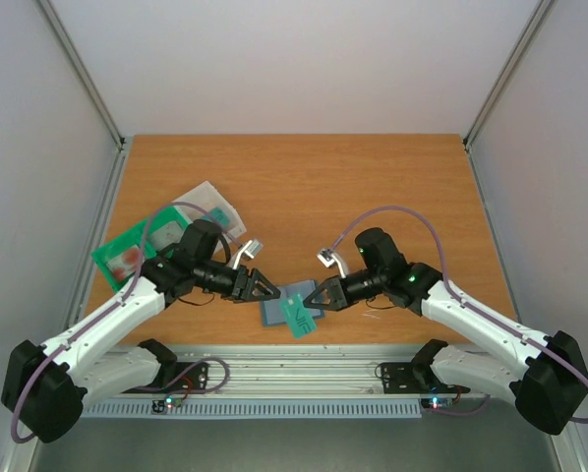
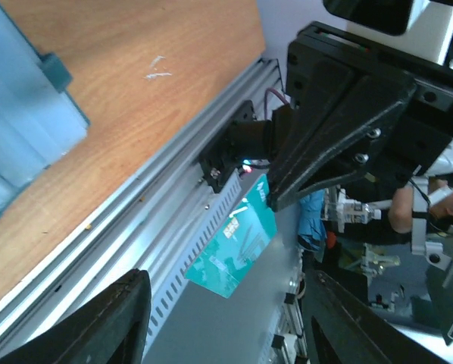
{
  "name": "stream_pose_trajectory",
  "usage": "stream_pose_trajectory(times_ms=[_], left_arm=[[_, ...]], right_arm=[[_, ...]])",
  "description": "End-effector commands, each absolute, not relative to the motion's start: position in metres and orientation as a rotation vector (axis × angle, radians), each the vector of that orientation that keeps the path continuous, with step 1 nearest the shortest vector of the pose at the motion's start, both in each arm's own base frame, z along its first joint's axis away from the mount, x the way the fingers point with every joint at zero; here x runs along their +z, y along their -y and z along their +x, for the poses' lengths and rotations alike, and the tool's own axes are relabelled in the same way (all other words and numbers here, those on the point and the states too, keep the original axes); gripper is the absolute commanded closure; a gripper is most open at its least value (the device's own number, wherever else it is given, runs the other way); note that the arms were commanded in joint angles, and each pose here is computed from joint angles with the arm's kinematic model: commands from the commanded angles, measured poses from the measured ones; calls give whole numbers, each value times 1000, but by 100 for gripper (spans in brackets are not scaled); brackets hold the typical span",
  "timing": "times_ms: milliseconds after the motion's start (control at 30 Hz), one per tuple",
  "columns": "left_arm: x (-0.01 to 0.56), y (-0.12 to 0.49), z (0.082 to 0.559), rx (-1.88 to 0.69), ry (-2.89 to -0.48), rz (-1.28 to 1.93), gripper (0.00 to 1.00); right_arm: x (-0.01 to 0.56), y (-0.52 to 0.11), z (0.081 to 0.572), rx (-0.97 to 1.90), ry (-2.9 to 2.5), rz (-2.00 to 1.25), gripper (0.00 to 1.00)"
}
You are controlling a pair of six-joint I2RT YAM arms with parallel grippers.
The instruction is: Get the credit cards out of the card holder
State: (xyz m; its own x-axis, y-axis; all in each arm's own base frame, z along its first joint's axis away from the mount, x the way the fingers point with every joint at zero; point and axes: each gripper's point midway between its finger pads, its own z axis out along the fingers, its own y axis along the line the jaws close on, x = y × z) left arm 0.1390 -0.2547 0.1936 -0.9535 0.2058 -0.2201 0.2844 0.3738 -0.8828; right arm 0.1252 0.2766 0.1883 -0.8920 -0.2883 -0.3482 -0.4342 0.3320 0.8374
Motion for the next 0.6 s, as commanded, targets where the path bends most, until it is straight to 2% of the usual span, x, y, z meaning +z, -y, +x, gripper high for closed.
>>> stream_pose_trajectory(times_ms=[0, 333, 567], left_arm=[[220, 262, 132, -1796, -2431, 575, 45], [211, 262, 126, -1854, -2452, 568, 48], [212, 262, 124, -1863, -2449, 579, 60]], right_arm=[[208, -280, 121, 1688, -2374, -727, 99], [219, -287, 122, 1763, -2326, -724, 99], [226, -288, 124, 1781, -2310, -711, 99]])
